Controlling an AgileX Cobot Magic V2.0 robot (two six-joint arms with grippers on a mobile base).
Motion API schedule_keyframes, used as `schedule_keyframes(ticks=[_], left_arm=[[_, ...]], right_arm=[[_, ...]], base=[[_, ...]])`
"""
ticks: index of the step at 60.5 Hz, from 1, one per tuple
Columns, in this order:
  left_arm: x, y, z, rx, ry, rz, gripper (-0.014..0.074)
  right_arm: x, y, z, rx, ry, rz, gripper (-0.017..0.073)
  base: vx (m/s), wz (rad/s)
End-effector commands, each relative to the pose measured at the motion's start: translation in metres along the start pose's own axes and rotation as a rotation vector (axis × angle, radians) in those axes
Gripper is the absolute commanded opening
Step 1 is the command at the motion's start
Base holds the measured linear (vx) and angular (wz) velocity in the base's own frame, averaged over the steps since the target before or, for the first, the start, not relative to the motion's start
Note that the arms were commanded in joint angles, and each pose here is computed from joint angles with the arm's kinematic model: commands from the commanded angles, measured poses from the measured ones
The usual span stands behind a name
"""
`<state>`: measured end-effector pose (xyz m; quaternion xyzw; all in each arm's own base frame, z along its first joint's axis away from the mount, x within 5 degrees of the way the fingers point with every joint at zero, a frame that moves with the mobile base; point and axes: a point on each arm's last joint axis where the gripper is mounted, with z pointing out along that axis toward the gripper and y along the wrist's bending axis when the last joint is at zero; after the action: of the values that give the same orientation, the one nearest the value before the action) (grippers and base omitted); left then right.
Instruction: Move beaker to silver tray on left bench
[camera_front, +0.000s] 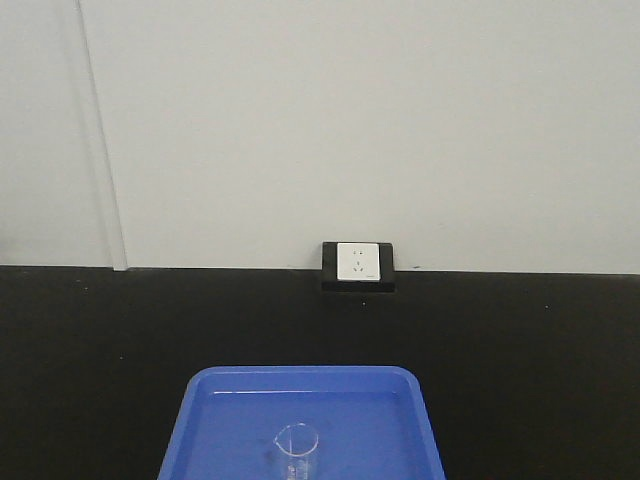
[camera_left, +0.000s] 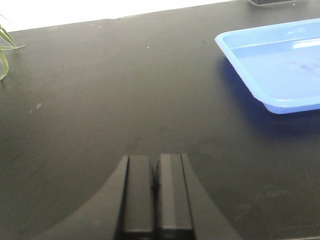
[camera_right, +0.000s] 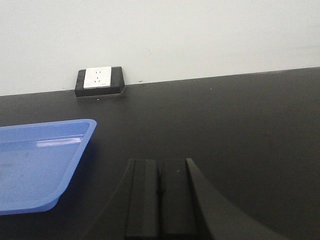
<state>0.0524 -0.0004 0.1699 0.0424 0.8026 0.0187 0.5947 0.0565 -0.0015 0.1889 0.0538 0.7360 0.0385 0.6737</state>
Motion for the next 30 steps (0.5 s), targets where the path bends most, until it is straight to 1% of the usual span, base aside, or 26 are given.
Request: schedule_keyframes(ticks=[1, 14, 19, 22, 26, 30], left_arm=[[-0.001, -0.001, 0.002, 0.008, -0.063, -0.002, 0.0001], [-0.001, -0.001, 0.002, 0.008, -0.063, -0.002, 0.0001], [-0.001, -0.001, 0.002, 0.008, -0.063, -0.002, 0.0001], [-0.001, -0.001, 0.002, 0.008, -0.063, -0.002, 0.0001], [-0.001, -0.001, 0.002, 0.008, -0.063, -0.002, 0.0001], [-0.001, -0.001, 0.002, 0.008, -0.063, -0.002, 0.0001]], right_arm=[[-0.007, 0.002, -0.001, -0.018, -0.1, -0.007, -0.0011], [-0.009, 0.002, -0.001, -0.022, -0.115, -0.007, -0.0011], [-0.017, 0.004, -0.003, -0.041, -0.2, -0.029, -0.0011], [-0.028, 0.006, -0.005, -0.061, -0.289, -0.037, -0.0011], [-0.047, 0.01, -0.01, -0.083, -0.385, -0.025, -0.0011], [-0.068, 0.012, -0.013, -0.09, -0.427, -0.01, -0.0011]], base=[[0.0, 0.0], [0.0, 0.0], [0.0, 0.0], [0.0, 0.0], [0.0, 0.0], [0.0, 0.0]])
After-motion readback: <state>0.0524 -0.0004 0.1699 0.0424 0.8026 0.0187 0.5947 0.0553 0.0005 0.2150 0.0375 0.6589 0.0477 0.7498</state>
